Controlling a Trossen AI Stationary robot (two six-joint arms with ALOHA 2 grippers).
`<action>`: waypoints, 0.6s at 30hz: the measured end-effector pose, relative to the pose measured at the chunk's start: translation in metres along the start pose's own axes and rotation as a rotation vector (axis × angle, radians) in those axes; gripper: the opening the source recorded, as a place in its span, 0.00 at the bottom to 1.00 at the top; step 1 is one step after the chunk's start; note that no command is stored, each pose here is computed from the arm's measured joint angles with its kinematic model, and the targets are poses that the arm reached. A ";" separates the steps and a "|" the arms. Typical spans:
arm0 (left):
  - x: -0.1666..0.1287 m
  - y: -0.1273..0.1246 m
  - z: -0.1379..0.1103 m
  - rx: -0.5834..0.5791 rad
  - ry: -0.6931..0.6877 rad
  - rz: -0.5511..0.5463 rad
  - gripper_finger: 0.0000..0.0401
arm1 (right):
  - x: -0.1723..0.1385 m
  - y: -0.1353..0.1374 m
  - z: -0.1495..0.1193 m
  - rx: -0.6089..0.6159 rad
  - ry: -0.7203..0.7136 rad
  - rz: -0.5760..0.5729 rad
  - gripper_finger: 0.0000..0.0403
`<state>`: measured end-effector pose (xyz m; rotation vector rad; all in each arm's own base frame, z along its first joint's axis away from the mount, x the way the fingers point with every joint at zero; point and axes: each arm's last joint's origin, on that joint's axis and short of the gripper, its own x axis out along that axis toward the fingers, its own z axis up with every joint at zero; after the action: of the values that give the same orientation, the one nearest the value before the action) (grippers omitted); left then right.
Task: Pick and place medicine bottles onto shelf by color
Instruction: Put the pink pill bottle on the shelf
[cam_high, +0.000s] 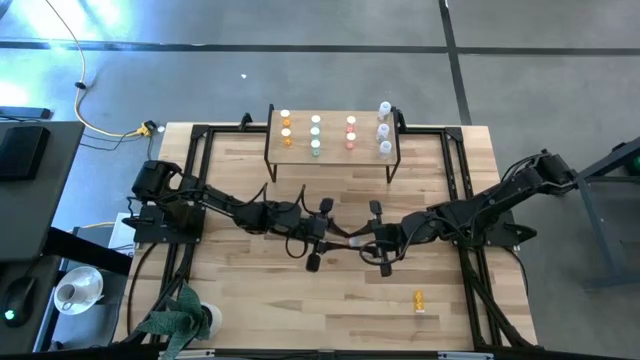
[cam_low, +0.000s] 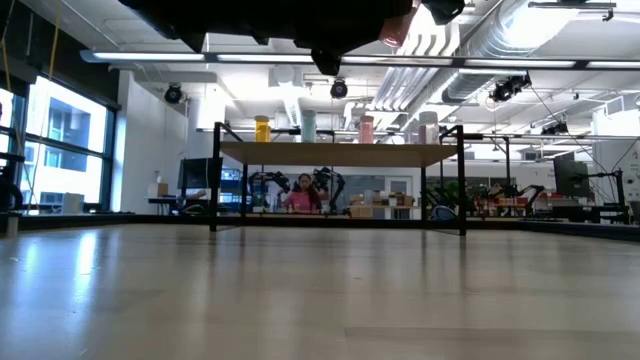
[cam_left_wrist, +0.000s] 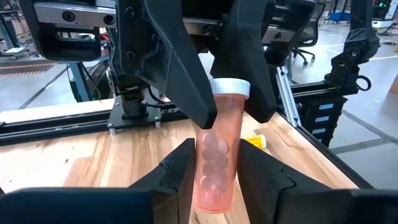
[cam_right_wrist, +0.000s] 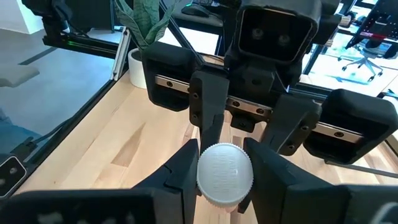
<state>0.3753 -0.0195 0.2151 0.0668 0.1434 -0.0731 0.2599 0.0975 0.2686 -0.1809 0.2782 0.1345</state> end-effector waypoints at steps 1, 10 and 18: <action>0.000 0.000 0.000 0.000 0.000 0.000 0.23 | 0.000 0.000 0.000 0.001 0.000 0.000 0.24; 0.000 0.000 0.000 -0.021 0.001 0.001 0.26 | 0.000 0.000 0.000 0.001 -0.001 0.000 0.24; 0.000 0.000 -0.001 -0.028 0.013 0.008 0.39 | 0.000 0.000 0.001 0.003 -0.006 -0.001 0.24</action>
<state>0.3752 -0.0190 0.2140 0.0402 0.1569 -0.0631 0.2601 0.0976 0.2692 -0.1781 0.2720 0.1333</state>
